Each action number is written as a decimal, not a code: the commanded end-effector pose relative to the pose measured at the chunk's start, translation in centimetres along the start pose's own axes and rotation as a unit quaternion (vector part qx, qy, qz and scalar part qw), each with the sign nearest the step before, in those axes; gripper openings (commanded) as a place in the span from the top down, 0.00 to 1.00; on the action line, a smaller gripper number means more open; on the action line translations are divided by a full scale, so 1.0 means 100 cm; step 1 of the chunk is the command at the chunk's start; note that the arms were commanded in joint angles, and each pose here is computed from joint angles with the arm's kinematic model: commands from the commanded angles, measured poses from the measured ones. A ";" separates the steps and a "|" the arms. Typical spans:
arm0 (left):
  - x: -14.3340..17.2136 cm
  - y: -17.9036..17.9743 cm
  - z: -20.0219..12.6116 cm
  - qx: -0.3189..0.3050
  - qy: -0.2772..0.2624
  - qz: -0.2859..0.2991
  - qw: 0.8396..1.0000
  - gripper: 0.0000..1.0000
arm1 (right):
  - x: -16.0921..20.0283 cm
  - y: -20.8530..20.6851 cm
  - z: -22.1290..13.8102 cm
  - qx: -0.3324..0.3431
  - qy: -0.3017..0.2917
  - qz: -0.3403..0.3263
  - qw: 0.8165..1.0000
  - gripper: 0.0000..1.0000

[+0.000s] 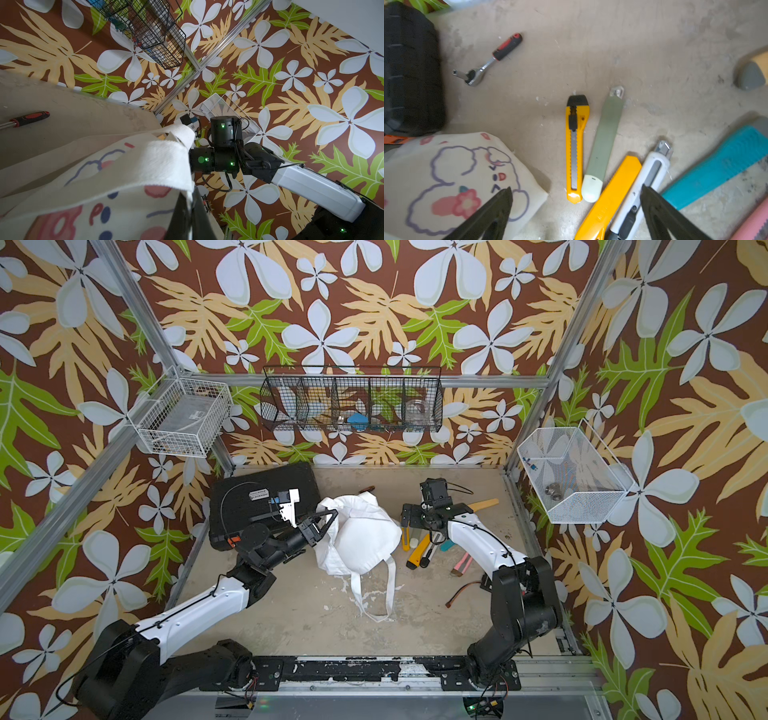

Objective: Place the art knife into the pouch
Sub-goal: Pick up the utility knife at the center of the board.

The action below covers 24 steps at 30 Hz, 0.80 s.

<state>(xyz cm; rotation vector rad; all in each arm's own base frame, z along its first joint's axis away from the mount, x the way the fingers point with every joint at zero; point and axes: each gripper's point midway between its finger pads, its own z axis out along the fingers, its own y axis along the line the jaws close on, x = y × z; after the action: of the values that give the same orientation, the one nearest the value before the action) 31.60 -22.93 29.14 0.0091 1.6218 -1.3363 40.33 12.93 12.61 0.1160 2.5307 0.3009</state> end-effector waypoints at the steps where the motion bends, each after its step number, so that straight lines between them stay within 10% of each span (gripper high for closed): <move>1: -0.001 0.011 -0.001 -0.016 -0.014 0.011 1.000 1.00 | 0.004 -0.009 0.009 0.015 0.000 0.021 1.000 0.13; 8: 0.012 0.041 -0.004 -0.056 -0.010 0.005 0.998 1.00 | 0.008 -0.016 0.045 0.041 0.042 0.009 0.998 0.47; 24: 0.021 0.046 -0.001 -0.036 0.003 -0.012 0.999 1.00 | 0.010 -0.038 0.091 0.057 0.088 -0.002 0.994 0.44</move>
<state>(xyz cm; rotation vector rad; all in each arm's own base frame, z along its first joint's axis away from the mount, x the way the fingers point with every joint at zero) 33.26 -22.07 22.96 -0.0834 1.7381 -1.2696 44.51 10.80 4.07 0.1623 2.7034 0.1438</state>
